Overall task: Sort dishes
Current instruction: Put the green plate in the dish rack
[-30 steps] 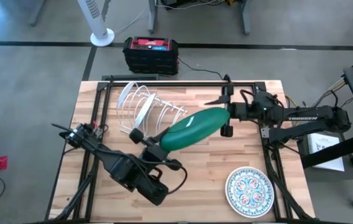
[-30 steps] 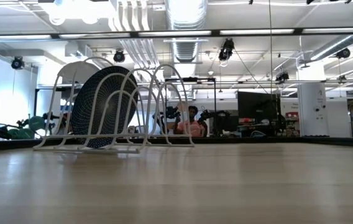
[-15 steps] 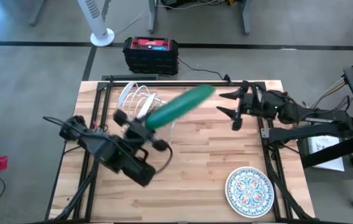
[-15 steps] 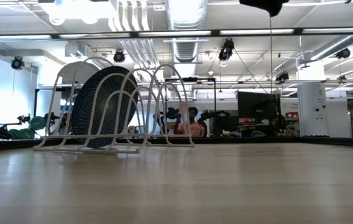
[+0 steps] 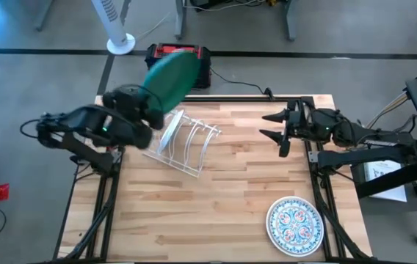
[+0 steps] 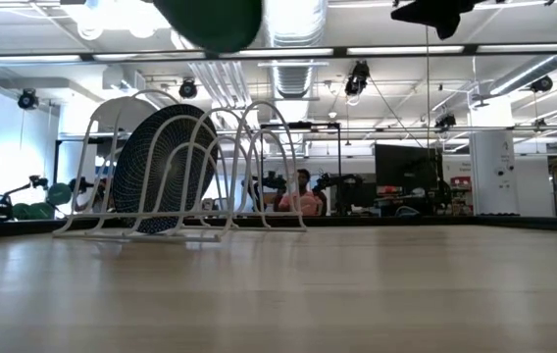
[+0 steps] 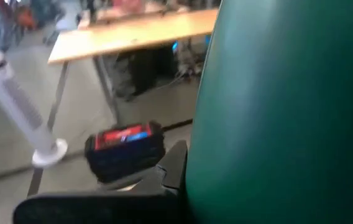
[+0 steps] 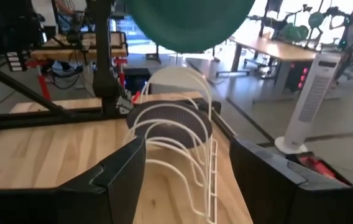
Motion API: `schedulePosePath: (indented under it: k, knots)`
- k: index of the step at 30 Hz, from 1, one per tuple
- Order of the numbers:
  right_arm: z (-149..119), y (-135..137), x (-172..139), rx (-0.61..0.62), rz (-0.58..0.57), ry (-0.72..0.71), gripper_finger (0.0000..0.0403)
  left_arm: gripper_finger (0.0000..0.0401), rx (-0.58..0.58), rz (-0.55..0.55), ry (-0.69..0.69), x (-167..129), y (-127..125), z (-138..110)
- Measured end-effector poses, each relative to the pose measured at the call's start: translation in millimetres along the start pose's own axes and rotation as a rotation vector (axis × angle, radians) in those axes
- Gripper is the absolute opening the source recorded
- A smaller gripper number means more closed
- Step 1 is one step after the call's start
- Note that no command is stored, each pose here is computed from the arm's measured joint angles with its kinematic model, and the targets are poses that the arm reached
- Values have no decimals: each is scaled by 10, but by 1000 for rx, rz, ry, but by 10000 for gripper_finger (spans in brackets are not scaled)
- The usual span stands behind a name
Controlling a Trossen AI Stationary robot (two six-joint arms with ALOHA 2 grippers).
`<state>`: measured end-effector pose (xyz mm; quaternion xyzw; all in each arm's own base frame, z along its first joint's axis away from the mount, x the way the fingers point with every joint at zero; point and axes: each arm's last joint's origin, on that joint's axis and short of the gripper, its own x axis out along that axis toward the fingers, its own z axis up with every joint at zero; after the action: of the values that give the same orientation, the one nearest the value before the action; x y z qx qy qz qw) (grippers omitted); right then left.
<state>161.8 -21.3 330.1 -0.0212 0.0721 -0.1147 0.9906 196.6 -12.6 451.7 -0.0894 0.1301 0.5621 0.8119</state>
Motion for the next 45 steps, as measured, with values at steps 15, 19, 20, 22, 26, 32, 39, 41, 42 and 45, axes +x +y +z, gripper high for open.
schedulePosePath:
  k: [15,19,20,22,26,32,39,41,42,45]
  knots:
    - [-141,41,281,-4,5,105,224,30,-62,58,119,152,478,-290]
    - [-172,49,335,-6,6,127,229,30,-61,79,146,199,495,-332]
    - [-179,51,346,-7,6,132,229,30,-58,86,155,216,497,-349]
    - [-191,54,364,-3,6,140,228,30,-70,101,158,251,493,-365]
    - [-200,56,377,-3,6,146,224,30,-77,123,166,293,496,-377]
    - [-198,56,375,-3,6,144,225,30,-45,139,136,268,550,-319]
    - [-204,56,375,-4,7,150,224,30,-45,113,114,206,605,-183]
    - [-204,56,375,-4,7,150,223,30,-32,96,149,210,595,-201]
    - [-204,56,375,-4,7,150,223,30,-23,94,158,217,585,-215]
    - [-205,56,376,-4,7,151,225,30,-13,93,177,240,552,-257]
